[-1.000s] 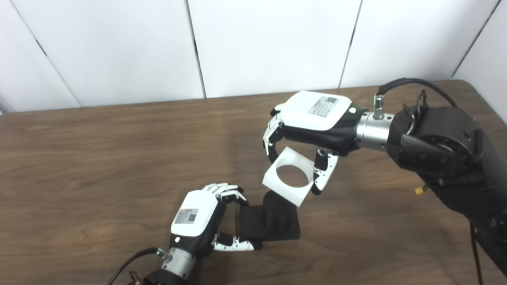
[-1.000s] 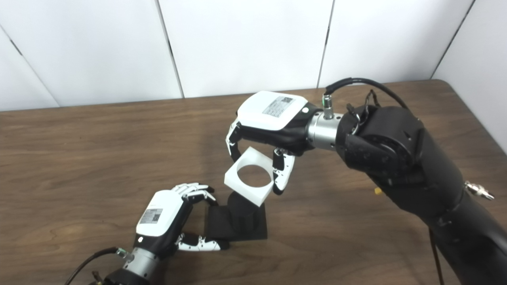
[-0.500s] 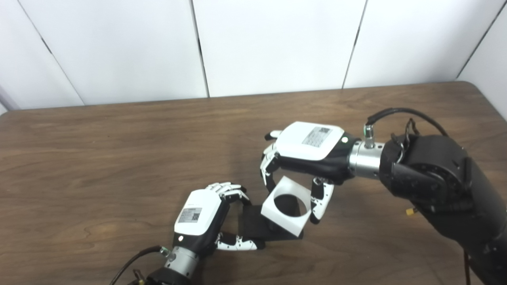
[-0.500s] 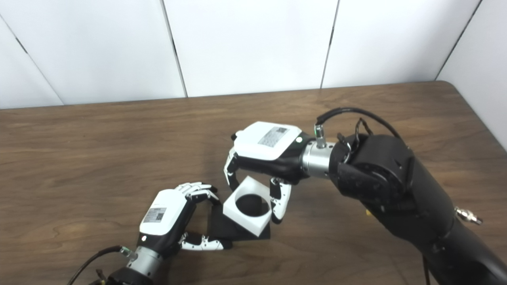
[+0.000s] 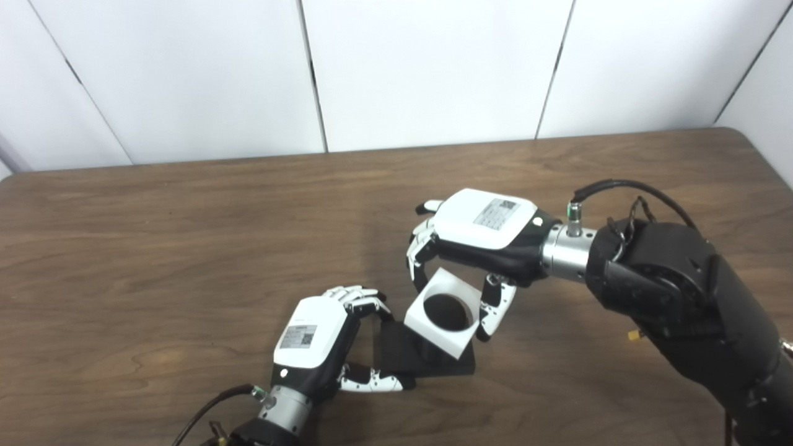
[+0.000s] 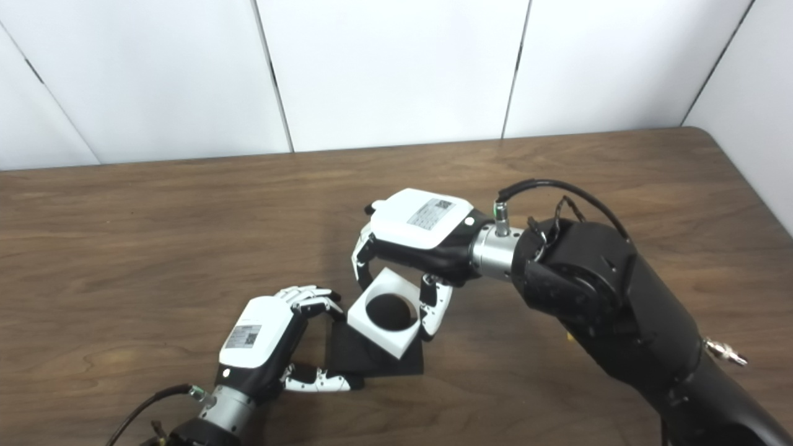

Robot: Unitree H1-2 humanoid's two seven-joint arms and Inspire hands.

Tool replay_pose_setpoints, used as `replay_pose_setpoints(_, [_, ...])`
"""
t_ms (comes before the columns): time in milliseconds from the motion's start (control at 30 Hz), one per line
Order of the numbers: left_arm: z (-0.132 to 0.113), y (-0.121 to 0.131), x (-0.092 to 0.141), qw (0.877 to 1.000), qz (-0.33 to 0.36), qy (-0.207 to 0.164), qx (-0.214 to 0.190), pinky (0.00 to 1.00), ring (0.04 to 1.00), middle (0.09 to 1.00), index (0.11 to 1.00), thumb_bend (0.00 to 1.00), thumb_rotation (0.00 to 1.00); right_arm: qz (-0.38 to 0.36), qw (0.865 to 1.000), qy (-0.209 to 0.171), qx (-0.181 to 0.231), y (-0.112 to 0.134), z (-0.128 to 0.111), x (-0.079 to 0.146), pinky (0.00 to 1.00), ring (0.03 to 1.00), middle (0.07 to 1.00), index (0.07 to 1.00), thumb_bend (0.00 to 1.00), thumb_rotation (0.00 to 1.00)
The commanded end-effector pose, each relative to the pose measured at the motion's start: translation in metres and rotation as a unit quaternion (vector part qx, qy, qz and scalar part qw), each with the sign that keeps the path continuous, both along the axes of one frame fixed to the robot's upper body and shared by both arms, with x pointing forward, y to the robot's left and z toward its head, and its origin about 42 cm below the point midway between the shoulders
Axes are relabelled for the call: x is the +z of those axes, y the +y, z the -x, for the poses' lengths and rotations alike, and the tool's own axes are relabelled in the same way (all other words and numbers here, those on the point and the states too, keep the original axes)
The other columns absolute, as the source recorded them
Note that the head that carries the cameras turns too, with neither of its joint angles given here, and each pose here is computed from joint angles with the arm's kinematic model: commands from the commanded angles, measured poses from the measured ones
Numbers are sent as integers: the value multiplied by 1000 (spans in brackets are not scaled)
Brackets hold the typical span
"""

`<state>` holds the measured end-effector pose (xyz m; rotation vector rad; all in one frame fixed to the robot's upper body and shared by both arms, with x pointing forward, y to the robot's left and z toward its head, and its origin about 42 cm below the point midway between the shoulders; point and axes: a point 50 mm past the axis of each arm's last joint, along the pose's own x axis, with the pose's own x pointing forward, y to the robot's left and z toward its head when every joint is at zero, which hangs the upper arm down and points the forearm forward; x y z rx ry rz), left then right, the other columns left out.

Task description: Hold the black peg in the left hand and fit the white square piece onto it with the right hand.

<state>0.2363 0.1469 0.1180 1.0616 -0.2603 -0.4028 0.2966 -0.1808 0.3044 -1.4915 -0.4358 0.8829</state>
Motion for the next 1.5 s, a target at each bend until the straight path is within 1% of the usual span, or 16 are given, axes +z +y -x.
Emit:
replay_pose_setpoints(0, [7, 1, -12, 999, -39, 34, -9, 833, 820, 775, 490, 515, 48, 1, 1000, -29, 7, -1, -2, 8, 982, 844, 748, 484, 522, 130])
replay_pose_setpoints(433, [7, 0, -10, 998, -42, 37, -11, 835, 822, 776, 490, 514, 48, 0, 999, -33, 20, 3, -5, 5, 994, 847, 735, 484, 522, 130])
replay_pose_setpoints(633, [7, 0, -9, 998, -42, 38, -9, 836, 822, 776, 490, 514, 48, 4, 999, -29, 23, 6, 0, 4, 1000, 848, 738, 484, 523, 131])
replay_pose_setpoints(933, [6, 0, -9, 998, -40, 37, -9, 832, 819, 773, 490, 515, 47, 10, 999, -21, 30, 21, 11, 1, 1000, 865, 744, 482, 523, 132])
replay_pose_setpoints(1033, [6, 0, -9, 998, -40, 38, -9, 835, 822, 775, 490, 515, 48, 23, 999, -19, 28, 22, 12, -2, 1000, 876, 743, 484, 524, 132])
replay_pose_setpoints(1100, [6, 0, -9, 998, -41, 36, -9, 834, 822, 775, 490, 515, 47, 67, 998, -8, 10, 23, 10, -3, 1000, 888, 756, 488, 524, 137])
replay_pose_setpoints(1133, [6, 0, -9, 998, -43, 36, -9, 833, 822, 775, 490, 515, 48, 91, 996, 2, -1, 23, 9, -4, 1000, 912, 787, 571, 679, 166])
replay_pose_setpoints(1167, [6, 0, -9, 998, -43, 35, -9, 832, 822, 775, 490, 515, 48, 109, 994, 11, -12, 23, 8, -4, 1000, 933, 817, 648, 804, 206])
replay_pose_setpoints(1200, [6, 0, -9, 998, -43, 35, -10, 833, 822, 775, 490, 515, 48, 119, 993, 19, -20, 23, 7, -4, 1000, 939, 825, 675, 844, 221])
replay_pose_setpoints(1333, [6, 0, -8, 998, -44, 36, -9, 836, 823, 776, 490, 515, 48, 133, 990, 34, -37, 22, 4, -7, 1000, 951, 845, 715, 928, 262])
replay_pose_setpoints(1467, [5, 1, -9, 998, -44, 35, -10, 832, 819, 774, 490, 515, 48, 131, 989, 44, -45, 20, 1, -8, 1000, 964, 851, 730, 955, 294])
